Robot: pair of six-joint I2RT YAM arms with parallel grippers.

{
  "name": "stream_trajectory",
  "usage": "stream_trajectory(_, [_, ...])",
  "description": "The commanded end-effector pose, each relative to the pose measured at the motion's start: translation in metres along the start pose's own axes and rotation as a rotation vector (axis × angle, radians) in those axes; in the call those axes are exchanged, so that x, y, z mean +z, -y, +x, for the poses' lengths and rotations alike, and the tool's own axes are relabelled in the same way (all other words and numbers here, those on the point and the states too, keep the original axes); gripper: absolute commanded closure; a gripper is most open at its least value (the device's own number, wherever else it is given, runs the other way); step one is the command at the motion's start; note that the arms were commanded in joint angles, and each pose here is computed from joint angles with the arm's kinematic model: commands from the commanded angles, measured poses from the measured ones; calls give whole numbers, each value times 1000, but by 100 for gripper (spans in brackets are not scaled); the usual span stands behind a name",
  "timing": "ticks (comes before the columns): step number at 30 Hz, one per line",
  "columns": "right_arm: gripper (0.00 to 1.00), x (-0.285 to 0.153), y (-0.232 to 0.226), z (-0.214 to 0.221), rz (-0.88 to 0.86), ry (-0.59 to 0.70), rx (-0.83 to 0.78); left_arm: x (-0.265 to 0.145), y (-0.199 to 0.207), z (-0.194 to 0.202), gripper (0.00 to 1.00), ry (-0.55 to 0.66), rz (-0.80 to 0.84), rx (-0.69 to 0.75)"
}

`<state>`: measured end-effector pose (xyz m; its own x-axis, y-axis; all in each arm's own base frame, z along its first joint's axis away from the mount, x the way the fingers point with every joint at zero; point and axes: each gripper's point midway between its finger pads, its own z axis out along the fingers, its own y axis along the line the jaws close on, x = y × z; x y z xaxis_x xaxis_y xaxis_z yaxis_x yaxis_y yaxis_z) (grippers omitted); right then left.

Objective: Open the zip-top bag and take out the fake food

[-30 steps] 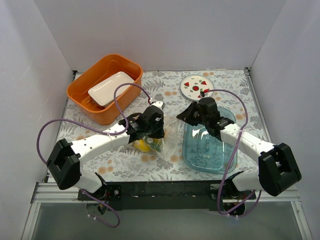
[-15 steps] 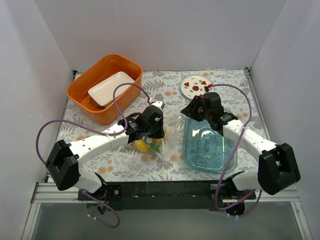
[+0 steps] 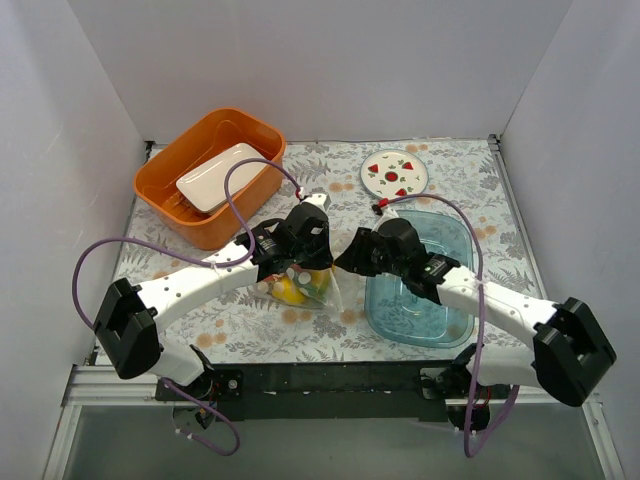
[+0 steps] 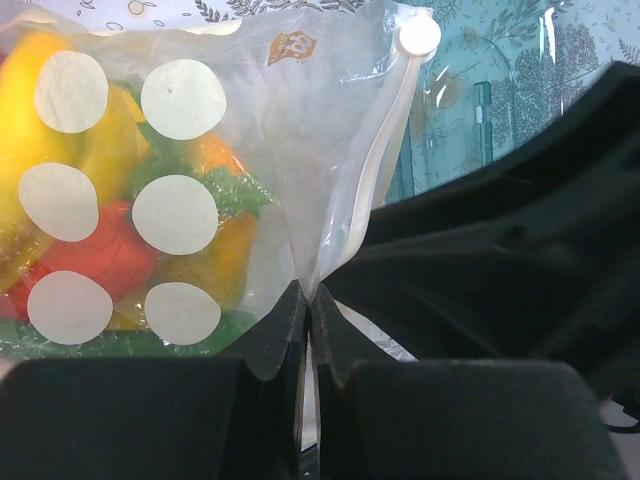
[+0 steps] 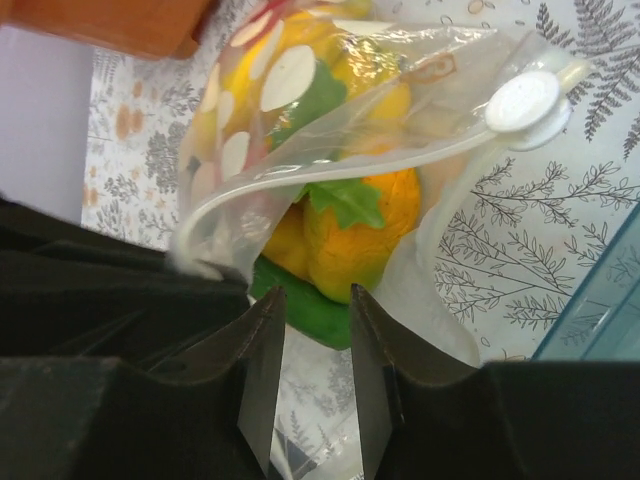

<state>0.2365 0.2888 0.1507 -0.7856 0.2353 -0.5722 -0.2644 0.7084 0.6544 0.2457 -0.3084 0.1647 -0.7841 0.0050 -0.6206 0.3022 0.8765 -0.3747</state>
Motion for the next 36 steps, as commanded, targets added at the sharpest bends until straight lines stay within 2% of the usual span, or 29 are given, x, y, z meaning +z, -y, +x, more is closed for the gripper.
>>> stream_trajectory(1, [61,19,-8,-6,-40,22,13,-8,15,-21,100,52,41,-29])
stream_trajectory(8, [61,50,-6,0,-19,-28,-3,-9,21,-25,100,60,61,-41])
stream_trajectory(11, [57,57,-5,1,-17,-18,-6,-10,25,-25,100,57,83,-47])
stream_trajectory(18, [40,71,4,2,24,13,-14,-14,35,-31,100,67,121,-58])
stream_trajectory(24, [32,85,9,7,58,10,-38,-16,37,-31,100,71,138,-62])
stream_trajectory(30, [27,89,5,10,26,51,-46,-18,42,-27,100,66,181,-65])
stream_trajectory(36, [28,94,15,17,50,48,-48,-19,31,-23,100,76,148,-71])
